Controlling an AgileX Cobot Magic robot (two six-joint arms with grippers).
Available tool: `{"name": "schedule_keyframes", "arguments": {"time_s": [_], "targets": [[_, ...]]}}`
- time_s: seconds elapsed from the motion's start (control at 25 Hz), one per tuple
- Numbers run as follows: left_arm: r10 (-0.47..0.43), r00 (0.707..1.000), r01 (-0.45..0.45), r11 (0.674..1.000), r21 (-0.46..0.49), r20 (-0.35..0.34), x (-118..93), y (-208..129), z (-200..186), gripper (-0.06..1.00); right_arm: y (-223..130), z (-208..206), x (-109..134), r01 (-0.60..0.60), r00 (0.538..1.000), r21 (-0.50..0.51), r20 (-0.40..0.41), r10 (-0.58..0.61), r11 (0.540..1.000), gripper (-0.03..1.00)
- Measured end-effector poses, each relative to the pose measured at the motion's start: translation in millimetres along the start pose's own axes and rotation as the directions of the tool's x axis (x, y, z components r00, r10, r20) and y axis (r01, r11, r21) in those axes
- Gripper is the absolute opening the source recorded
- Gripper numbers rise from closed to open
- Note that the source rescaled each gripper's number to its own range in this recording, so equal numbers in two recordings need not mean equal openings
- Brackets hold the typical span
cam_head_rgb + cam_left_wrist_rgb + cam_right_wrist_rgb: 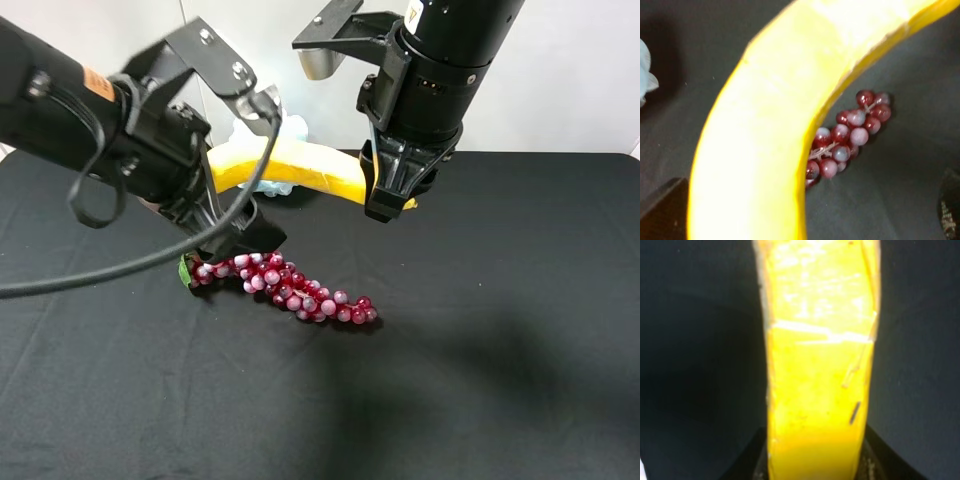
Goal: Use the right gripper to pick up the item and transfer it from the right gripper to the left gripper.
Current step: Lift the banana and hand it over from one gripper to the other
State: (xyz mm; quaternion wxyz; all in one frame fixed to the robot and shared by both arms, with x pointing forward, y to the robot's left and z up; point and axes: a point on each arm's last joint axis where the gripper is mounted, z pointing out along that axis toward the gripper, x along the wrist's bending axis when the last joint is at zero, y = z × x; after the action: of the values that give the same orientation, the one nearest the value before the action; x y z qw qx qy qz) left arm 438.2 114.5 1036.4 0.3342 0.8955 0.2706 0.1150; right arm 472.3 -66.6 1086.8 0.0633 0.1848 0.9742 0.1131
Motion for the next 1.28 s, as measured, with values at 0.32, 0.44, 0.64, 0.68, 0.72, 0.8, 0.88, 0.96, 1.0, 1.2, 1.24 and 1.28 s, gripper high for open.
{"name": "schedule_keyframes", "arguments": {"time_s": [0.32,0.44,0.64,0.68,0.72,0.8,0.88,0.96,1.0,1.2,1.24,1.28], "targets": [[0.015,0.999,-0.017,0.998,-0.058,-0.039,4.0,5.6,2.5,0.62,0.2,0.0,0.5,-0.001,1.000,-0.002,-0.005,0.001,1.000,0.01],[0.014,0.999,-0.018,0.997,-0.069,-0.046,4.6,6.7,2.5,0.42,0.6,0.0,1.3,-0.005,1.000,-0.006,-0.014,0.005,1.000,0.01],[0.018,0.999,-0.022,0.997,-0.072,-0.049,4.9,6.9,2.5,0.03,-0.1,0.0,1.5,-0.001,1.000,0.001,-0.017,0.001,1.000,0.01],[0.020,0.999,-0.023,0.997,-0.071,-0.048,4.8,6.8,2.5,0.03,-0.1,0.0,1.5,-0.001,1.000,0.001,-0.017,0.001,1.000,0.01],[0.020,0.999,-0.024,0.997,-0.071,-0.049,4.8,6.8,2.5,0.03,-0.2,0.0,1.4,0.000,1.000,0.002,-0.016,0.000,1.000,0.01],[0.021,0.999,-0.025,0.997,-0.071,-0.049,4.8,6.8,2.5,0.03,-0.2,0.0,1.4,0.000,1.000,0.002,-0.016,0.000,1.000,0.01],[0.022,0.999,-0.026,0.997,-0.071,-0.049,4.8,6.8,2.5,0.03,-0.2,0.0,1.4,0.000,1.000,0.002,-0.016,0.000,1.000,0.01],[0.022,0.999,-0.026,0.997,-0.071,-0.049,4.8,6.8,2.5,0.03,-0.2,0.0,1.4,-0.002,1.000,0.002,-0.016,0.002,1.000,0.01],[0.022,0.999,-0.026,0.997,-0.071,-0.049,4.8,6.8,2.5,0.03,-0.2,0.0,1.4,-0.002,1.000,0.002,-0.016,0.002,1.000,0.01],[0.024,0.998,-0.028,0.997,-0.072,-0.049,4.9,6.9,2.5,0.00,0.4,-0.1,2.4,-0.036,0.999,-0.004,-0.027,0.036,0.999,0.74],[0.024,0.998,-0.028,0.997,-0.072,-0.049,4.9,6.9,2.5,0.00,0.4,-0.1,2.4,-0.039,0.999,-0.003,-0.027,0.039,0.999,0.85],[0.024,0.998,-0.028,0.997,-0.072,-0.049,4.9,6.9,2.5,0.00,0.4,-0.1,2.4,-0.044,0.999,-0.003,-0.027,0.044,0.999,0.90]]}}
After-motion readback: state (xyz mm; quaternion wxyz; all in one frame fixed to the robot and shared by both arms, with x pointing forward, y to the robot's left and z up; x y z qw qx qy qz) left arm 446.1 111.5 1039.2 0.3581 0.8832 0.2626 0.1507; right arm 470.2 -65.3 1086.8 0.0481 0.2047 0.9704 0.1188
